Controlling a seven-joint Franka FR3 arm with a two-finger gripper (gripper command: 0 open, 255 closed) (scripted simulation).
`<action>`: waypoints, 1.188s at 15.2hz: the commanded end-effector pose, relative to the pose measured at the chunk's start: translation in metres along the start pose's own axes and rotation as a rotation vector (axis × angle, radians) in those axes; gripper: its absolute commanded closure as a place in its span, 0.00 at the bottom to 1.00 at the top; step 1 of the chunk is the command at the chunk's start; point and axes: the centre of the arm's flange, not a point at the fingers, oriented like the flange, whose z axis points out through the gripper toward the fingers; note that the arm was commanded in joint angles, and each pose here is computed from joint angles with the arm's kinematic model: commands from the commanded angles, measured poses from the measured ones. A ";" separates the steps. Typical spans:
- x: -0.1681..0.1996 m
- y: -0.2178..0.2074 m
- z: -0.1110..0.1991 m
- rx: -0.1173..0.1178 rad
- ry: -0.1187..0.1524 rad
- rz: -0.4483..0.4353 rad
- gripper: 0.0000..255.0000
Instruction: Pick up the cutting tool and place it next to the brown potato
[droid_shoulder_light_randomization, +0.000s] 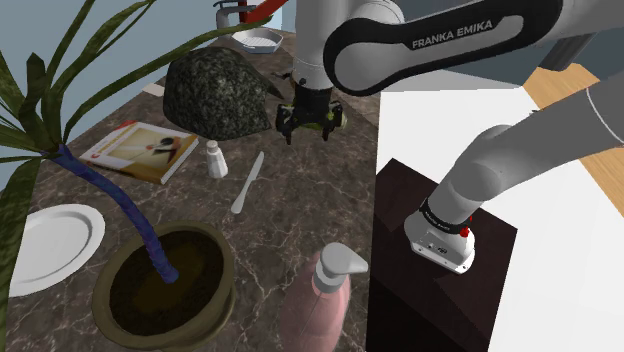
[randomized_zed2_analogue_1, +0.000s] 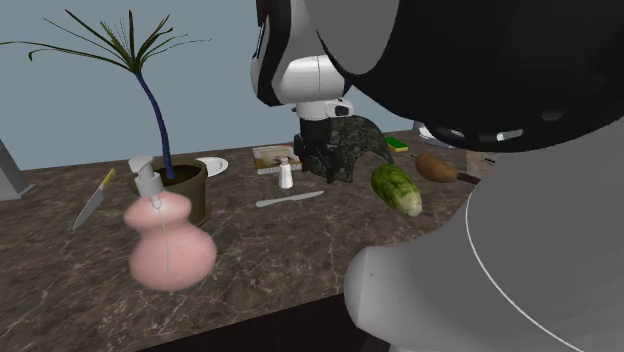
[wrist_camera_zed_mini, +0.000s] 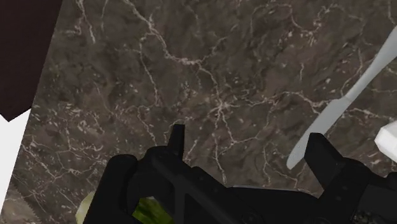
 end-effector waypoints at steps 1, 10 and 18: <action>-0.003 -0.024 0.014 -0.006 0.003 0.066 0.00; 0.011 -0.126 0.083 -0.046 0.021 0.339 0.00; 0.021 -0.154 0.131 -0.058 0.026 0.422 0.00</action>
